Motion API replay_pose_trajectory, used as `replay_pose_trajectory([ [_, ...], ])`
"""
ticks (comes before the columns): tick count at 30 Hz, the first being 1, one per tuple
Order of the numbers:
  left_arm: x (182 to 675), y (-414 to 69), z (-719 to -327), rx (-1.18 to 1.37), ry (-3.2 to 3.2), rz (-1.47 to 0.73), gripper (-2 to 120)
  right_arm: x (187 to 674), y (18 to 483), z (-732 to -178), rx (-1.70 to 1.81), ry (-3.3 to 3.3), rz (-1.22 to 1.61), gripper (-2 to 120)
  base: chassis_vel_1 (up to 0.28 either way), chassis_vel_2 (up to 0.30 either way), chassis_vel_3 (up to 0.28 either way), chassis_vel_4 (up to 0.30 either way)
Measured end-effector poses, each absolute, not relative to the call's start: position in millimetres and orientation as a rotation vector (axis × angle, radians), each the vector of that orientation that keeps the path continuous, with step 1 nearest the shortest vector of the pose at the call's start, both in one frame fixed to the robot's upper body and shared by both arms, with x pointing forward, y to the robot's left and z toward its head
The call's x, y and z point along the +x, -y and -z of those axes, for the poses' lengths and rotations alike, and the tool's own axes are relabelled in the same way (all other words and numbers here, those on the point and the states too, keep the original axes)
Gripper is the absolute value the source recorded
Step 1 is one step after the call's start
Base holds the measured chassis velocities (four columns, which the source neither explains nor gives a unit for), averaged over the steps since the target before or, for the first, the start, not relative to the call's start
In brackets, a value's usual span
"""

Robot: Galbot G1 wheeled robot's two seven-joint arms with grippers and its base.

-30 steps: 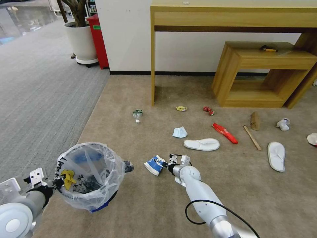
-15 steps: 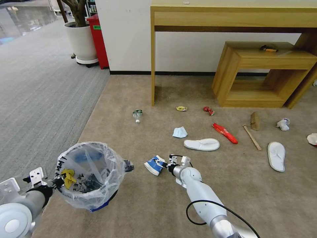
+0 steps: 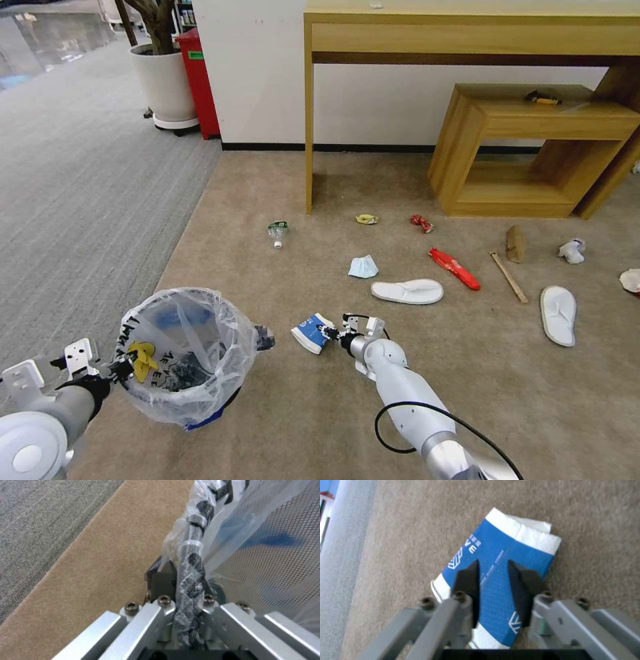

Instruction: Pick up the trash bin and place the garbage on the floor into it.

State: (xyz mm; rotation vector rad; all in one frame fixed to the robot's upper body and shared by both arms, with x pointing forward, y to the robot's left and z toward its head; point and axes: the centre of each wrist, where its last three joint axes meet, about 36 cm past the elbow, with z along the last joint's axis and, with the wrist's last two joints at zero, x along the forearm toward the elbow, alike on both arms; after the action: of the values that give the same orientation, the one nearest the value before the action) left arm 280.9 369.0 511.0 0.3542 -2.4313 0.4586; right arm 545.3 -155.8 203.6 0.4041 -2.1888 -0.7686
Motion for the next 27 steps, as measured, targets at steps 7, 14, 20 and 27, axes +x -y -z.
replay_pose_trajectory([
  [7, 280, -369, -512, 0.347, 2.437, -0.457, 0, 515, 160, -218, 0.263, 2.116, 0.738, 19, 0.0, 0.0, 0.0, 0.0],
  [14, 282, -369, -510, 0.341, 2.437, -0.461, 0, 512, 160, -214, 0.189, 2.075, 0.744, 41, 0.0, 0.0, 0.0, 0.0],
  [20, 281, -369, -509, 0.333, 2.438, -0.443, 0, 523, 159, -215, 0.241, 2.106, 0.755, 65, 0.0, 0.0, 0.0, 0.0],
  [27, 281, -368, -507, 0.326, 2.436, -0.436, 0, 536, 149, -216, 0.267, 2.11, 0.748, 91, 0.0, 0.0, 0.0, 0.0],
])
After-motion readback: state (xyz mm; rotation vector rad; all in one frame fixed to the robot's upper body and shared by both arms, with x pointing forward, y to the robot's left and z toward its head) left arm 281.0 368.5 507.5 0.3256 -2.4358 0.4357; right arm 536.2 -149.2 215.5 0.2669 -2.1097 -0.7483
